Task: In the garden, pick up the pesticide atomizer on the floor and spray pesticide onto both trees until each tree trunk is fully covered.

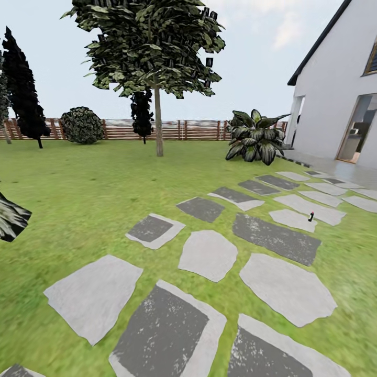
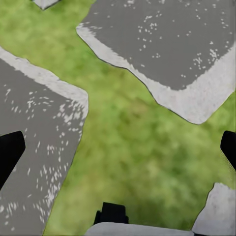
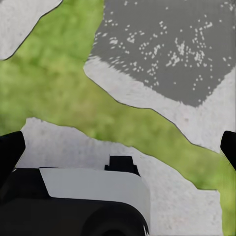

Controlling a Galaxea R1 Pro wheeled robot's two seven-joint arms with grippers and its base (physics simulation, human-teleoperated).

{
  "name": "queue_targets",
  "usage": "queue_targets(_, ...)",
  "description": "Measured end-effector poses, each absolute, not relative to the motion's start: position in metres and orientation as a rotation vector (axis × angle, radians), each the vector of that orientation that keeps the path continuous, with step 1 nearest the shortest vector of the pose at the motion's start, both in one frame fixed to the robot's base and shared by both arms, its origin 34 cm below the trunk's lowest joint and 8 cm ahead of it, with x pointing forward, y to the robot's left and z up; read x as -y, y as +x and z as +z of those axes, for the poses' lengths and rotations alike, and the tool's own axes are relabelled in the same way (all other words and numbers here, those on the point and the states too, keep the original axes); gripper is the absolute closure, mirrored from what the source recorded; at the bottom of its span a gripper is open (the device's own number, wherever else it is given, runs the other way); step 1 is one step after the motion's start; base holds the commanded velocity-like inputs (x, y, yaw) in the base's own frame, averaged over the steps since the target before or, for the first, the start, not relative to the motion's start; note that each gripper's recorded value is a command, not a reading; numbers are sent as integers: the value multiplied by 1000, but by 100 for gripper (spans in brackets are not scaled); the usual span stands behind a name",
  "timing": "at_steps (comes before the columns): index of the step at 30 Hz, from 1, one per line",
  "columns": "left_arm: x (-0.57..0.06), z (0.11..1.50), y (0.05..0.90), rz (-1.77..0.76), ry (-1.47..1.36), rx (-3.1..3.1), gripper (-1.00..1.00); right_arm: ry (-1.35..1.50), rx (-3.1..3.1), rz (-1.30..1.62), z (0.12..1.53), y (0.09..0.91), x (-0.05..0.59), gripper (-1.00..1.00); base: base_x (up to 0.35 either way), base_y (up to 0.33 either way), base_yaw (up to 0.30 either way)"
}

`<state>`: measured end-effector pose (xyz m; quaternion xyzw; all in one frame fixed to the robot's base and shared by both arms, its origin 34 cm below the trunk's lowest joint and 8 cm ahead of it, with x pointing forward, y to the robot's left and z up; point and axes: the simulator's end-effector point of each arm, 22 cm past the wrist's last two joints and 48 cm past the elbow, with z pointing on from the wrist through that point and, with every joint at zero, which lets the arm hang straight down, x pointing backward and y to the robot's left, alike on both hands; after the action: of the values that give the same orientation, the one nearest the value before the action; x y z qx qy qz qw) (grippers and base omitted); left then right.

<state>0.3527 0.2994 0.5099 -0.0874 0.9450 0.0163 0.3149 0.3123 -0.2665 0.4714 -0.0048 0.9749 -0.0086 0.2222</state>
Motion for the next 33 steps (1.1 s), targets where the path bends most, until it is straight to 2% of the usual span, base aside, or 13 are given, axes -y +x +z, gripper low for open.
queue_targets(16,-299,510,353,42,-230,-2490,-100,-13,-2694,-24,471,312,267,-100,282,-75,-18)
queue_targets(33,-299,510,353,43,-230,-2490,-100,-13,-2694,-24,471,312,267,-100,305,-123,-228)
